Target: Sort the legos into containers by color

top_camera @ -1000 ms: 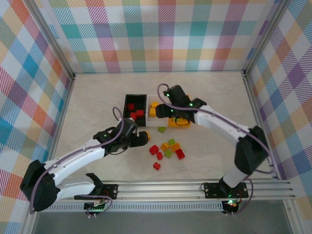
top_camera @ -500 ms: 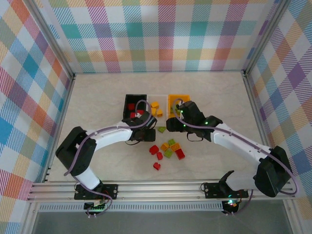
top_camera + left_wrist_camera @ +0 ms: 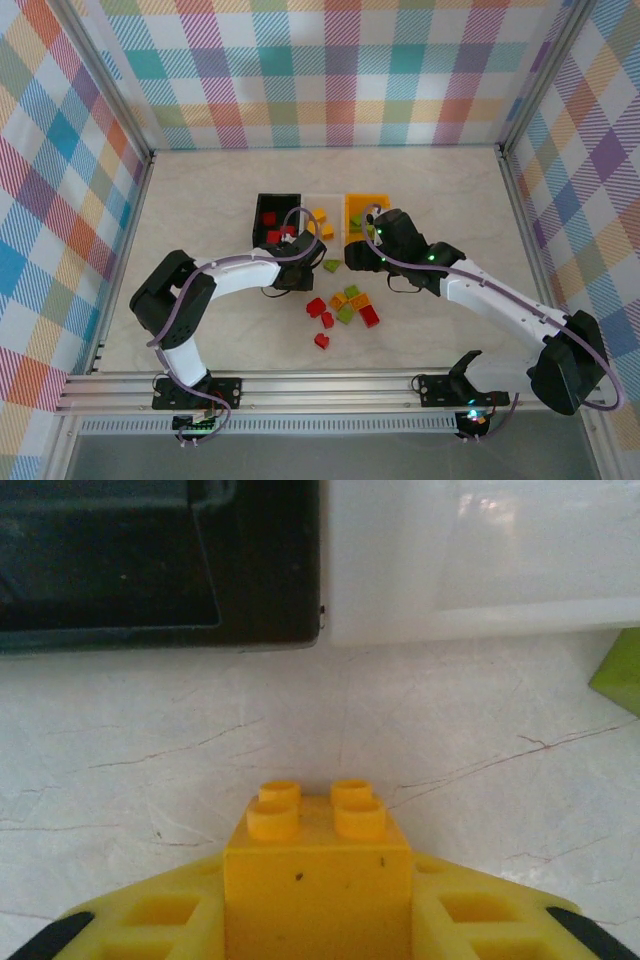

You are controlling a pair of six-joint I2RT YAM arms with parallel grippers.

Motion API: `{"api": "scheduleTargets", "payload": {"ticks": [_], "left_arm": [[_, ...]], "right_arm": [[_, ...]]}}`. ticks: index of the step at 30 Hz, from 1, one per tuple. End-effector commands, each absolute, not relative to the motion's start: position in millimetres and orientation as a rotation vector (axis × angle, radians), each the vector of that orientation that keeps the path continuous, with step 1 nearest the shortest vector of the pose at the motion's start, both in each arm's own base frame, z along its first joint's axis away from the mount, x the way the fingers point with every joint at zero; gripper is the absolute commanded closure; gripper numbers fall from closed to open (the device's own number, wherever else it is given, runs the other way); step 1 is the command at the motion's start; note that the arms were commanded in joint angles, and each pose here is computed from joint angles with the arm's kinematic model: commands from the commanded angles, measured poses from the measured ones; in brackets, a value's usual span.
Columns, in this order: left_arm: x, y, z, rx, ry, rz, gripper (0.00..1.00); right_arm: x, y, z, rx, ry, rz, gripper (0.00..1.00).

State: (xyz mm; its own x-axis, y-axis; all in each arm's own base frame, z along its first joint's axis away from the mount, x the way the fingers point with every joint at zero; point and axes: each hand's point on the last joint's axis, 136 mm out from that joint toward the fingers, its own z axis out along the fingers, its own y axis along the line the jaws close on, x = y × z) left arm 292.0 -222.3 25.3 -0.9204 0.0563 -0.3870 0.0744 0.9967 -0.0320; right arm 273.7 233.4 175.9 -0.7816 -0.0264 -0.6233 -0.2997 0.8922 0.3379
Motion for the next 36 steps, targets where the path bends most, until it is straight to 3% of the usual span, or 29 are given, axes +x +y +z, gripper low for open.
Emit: {"api": "scheduleTargets", "payload": {"ticks": [1,7,13,19,26,29,34,36], "left_arm": [[289,-217,39,0.082,2.724,-0.089,0.67],[281,-229,96,0.089,2.659,-0.211,0.70],[332,-257,154,0.068,2.565,-0.301,0.69],[402,-271,142,-0.002,2.591,-0.242,0.71],[442,-279,116,-0.027,2.614,-0.129,0.71],[447,-285,111,-0.037,2.624,-0.147,0.57],[443,-298,134,-0.033,2.586,-0.239,0.23],[437,-305,152,-0.013,2.556,-0.279,0.15]], "right_arm": [[273,229,181,-0.222,2.389,0.559,0.31],[271,221,180,-0.185,2.381,0.560,0.30],[269,215,173,-0.140,2.389,0.560,0.30],[262,207,169,-0.124,2.407,0.546,0.30],[257,205,172,-0.124,2.403,0.567,0.30],[254,206,171,-0.132,2.412,0.577,0.29],[251,206,169,-0.135,2.426,0.587,0.26],[250,206,168,-0.136,2.431,0.588,0.26]]}}
